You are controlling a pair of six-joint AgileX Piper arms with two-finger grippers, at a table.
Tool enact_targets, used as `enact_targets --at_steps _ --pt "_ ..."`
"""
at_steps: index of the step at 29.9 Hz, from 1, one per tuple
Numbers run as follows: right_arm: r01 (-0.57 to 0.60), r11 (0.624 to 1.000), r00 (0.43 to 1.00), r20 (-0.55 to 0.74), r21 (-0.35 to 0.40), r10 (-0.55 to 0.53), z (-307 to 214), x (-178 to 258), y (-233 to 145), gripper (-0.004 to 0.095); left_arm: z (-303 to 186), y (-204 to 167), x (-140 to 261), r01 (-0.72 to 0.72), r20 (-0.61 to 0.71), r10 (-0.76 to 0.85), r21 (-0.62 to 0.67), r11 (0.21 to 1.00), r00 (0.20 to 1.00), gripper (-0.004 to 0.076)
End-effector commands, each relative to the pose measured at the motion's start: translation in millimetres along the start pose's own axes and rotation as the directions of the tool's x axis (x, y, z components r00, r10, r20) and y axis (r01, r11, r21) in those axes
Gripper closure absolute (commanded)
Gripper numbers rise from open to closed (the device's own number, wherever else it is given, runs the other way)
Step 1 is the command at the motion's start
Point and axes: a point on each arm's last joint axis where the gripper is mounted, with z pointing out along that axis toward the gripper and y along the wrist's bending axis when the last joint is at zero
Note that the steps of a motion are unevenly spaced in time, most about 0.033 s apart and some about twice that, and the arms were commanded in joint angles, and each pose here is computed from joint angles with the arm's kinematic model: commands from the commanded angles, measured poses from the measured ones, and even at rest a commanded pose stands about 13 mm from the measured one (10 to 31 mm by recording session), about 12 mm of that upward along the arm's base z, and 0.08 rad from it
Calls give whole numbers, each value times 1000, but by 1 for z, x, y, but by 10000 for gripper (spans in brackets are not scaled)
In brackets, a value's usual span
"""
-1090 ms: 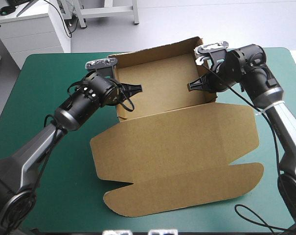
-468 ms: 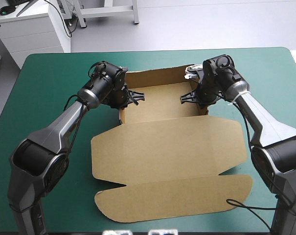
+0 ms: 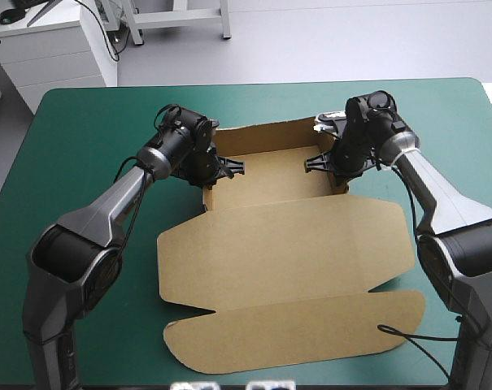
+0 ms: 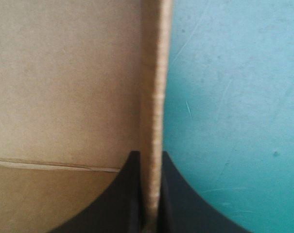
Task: Fold the box
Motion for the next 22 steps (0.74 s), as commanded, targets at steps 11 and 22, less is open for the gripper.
enact_targets --at_steps 11,22 --pt "16 1000 995 94 -8 -15 -34 -1 -2 921 -30 3 4 -34 18 34 -22 999 999 731" --pt "19 998 996 89 -63 -13 -33 0 3 489 -30 1 5 -68 7 68 1 998 998 547"
